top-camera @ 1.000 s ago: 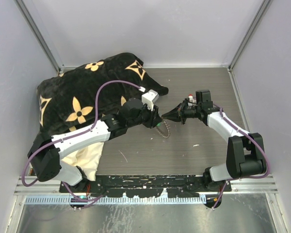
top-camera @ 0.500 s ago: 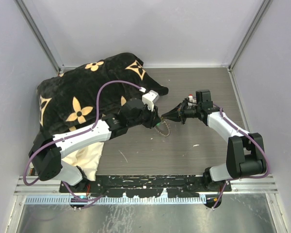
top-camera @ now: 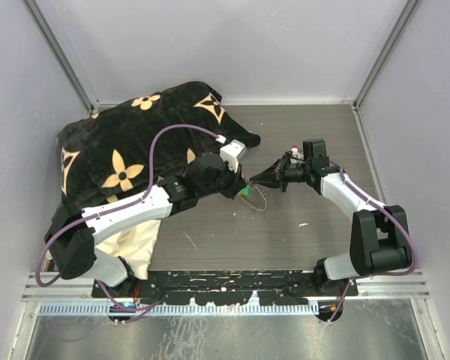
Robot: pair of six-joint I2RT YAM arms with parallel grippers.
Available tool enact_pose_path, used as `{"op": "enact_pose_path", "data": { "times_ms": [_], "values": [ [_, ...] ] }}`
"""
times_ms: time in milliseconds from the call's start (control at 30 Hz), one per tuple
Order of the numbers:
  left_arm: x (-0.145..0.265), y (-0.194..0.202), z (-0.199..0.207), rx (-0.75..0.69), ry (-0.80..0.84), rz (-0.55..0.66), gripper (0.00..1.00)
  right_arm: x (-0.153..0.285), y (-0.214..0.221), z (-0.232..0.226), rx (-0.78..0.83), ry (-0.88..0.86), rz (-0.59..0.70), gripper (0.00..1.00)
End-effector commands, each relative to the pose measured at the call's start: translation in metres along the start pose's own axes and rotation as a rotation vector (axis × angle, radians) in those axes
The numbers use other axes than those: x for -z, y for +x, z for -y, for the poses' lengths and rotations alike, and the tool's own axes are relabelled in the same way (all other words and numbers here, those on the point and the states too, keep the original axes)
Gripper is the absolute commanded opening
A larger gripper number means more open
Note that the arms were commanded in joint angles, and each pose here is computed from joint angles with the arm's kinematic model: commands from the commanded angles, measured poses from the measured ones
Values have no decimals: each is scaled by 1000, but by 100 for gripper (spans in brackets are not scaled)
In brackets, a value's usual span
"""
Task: Remove the keys from the keyring
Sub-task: Remove the key from the keyring.
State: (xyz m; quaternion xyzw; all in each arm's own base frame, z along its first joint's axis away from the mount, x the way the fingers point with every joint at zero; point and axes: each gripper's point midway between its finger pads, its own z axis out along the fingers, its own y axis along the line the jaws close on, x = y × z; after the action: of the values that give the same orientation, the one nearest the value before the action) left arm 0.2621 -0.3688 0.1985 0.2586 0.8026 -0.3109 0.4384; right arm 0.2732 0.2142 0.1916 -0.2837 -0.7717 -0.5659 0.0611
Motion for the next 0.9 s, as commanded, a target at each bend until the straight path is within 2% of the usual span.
{"op": "enact_pose_path", "data": {
  "times_ms": [0, 533, 867],
  "values": [
    [3, -18, 1, -9, -15, 42, 0, 9, 14, -19, 64, -65, -49, 1],
    [-4, -4, -17, -77, -72, 60, 0, 11, 21, -19, 84, -75, -77, 1],
    [-8, -10, -21, -157, -66, 145, 0, 11, 21, -17, 82, -73, -79, 1]
  ]
}}
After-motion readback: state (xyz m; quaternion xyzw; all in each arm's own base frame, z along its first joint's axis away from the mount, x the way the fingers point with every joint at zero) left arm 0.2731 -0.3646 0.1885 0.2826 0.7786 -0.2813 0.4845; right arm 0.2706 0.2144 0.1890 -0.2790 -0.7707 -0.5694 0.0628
